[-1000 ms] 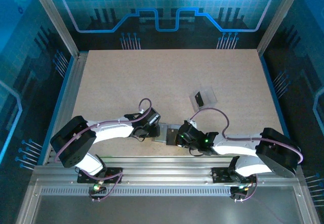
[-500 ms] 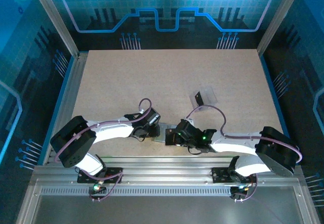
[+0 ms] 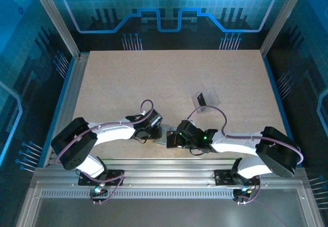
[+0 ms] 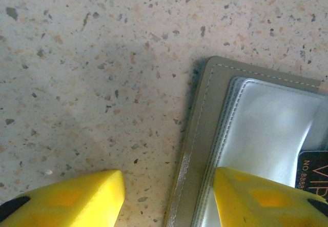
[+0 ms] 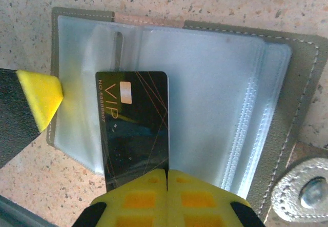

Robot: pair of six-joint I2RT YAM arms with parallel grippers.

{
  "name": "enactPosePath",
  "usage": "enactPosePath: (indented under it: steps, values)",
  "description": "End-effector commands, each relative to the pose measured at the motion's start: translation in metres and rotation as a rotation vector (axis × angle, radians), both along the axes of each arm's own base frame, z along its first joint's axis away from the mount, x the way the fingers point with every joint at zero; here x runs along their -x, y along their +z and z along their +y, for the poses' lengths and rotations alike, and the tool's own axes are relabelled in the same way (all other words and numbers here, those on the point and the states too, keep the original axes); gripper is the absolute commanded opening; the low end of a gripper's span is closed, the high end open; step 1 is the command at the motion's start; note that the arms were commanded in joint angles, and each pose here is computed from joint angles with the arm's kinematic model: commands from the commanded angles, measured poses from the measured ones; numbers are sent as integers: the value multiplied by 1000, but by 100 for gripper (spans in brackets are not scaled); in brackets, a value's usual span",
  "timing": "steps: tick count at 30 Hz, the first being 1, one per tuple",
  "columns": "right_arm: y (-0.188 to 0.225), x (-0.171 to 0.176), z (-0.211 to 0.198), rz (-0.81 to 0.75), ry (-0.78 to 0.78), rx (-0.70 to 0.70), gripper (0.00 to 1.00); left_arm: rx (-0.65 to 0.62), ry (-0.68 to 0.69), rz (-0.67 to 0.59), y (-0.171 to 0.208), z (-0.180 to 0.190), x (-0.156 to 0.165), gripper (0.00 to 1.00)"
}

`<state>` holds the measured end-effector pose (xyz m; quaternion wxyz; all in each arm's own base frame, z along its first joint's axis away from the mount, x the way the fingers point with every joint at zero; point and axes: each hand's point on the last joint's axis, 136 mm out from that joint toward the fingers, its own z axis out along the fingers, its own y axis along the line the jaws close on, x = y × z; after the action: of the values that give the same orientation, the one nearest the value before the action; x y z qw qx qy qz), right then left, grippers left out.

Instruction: Put the credit cards into the card holder

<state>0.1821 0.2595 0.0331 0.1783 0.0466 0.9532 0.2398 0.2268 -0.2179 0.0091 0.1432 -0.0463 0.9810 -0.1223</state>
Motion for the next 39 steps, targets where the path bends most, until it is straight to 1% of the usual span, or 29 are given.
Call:
enactPosePath:
  steps: [1,9,19,39]
  values:
    - [-1,8,-8,29,26,22,0,7,-34,127,-42,-2,29,53]
    - [-9,18,-15,74,64,54,0,6,-33,126,-42,-2,29,53]
    - [-2,12,-23,66,51,57,0,4,-36,126,-42,-2,29,53]
    - [2,7,-9,81,91,54,0,3,-38,128,-44,-3,28,53]
